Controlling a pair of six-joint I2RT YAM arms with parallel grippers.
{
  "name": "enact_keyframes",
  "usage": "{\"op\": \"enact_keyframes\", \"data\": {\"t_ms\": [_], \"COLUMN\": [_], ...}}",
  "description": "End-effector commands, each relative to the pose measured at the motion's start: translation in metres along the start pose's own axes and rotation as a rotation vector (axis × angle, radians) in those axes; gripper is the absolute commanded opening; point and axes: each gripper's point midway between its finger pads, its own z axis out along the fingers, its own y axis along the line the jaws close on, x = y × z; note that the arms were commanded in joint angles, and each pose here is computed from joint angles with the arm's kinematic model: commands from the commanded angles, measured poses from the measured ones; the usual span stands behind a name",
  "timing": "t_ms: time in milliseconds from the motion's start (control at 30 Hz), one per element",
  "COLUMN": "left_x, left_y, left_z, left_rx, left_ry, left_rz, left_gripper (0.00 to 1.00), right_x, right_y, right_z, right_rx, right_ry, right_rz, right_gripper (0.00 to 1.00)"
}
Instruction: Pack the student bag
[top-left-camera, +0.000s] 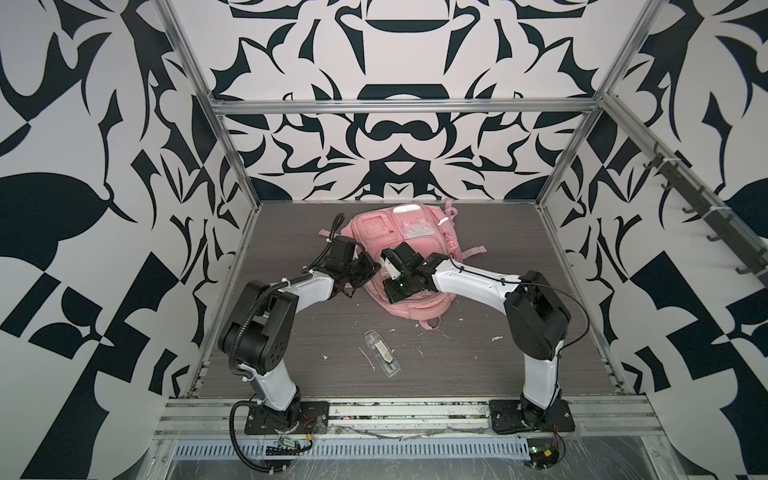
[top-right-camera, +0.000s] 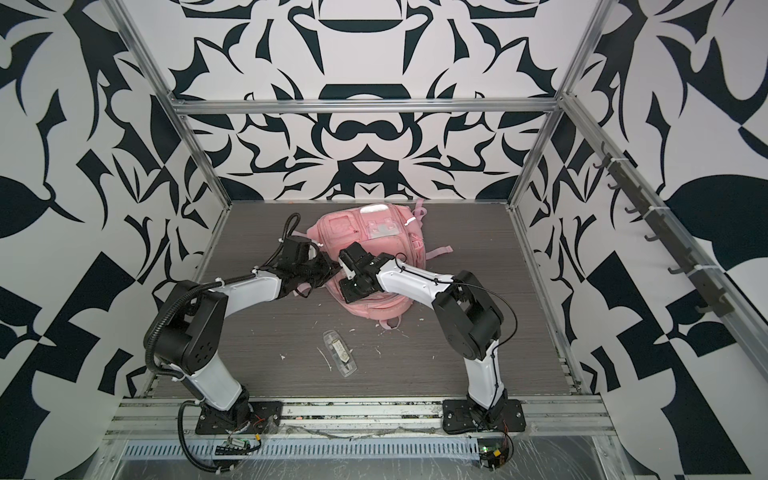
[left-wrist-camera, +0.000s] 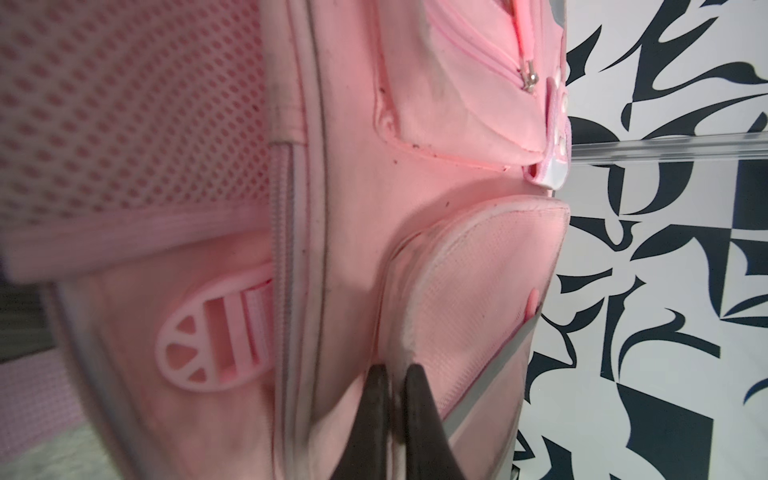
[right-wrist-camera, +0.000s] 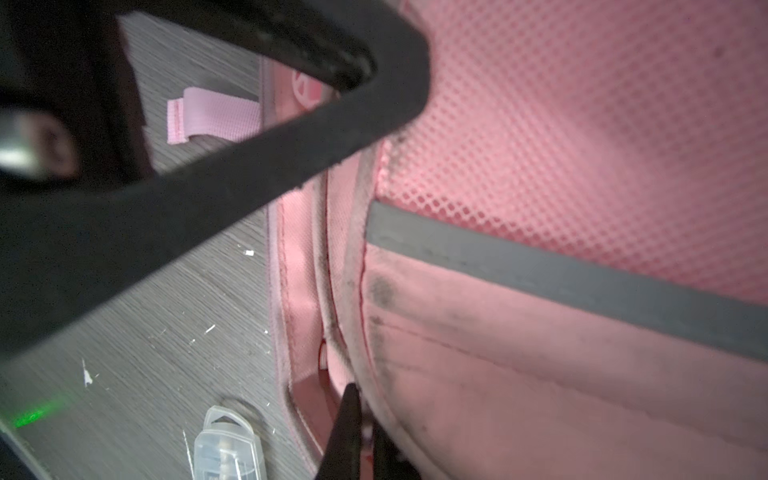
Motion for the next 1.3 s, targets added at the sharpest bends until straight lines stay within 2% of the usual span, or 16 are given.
{"op": "enact_keyframes", "data": {"t_ms": [0, 133, 233, 567, 833, 967, 1267], "left_x": [0.014, 0.007, 0.001, -0.004, 0.007, 0.019, 0.037], "left_y": [-0.013, -0.009, -0.012, -0.018, -0.002, 0.005, -0.003], "left_z": [-0.008, -0.019, -0.025, -0.014, 0.01, 0.023, 0.039], "left_rx": [-0.013, -0.078, -0.093, -0.096, -0.112, -0.118, -0.061], "left_ry": [0.061, 0.048, 0.036, 0.066, 0.131, 0.176, 0.216], "left_rz": [0.068, 0.129, 0.162, 0.188, 0.152, 0.135, 0.129], "left_gripper": [0.17, 0.26, 0.29, 0.29, 0.28, 0.27, 0.27], "right_x": [-0.034, -0.027, -0.021, 0.016, 0.043, 0.048, 0.041], "right_y": [0.031, 0.015, -0.001, -0.051, -0.088, -0.09, -0.065], "right_z": [-0.031, -0.045, -0.054, -0.084, -0.087, -0.08, -0.065], "right_rx": [-0.093, -0.076, -0.065, -0.002, 0.081, 0.086, 0.002], "right_ry": [-0.137, -0.154, -0.159, -0.158, -0.119, -0.082, -0.071], "right_rz": [-0.034, -0.014, 0.01, 0.067, 0.108, 0.115, 0.118], "right_gripper": [0.0, 0.0, 0.0, 0.0, 0.0, 0.0, 0.0]}}
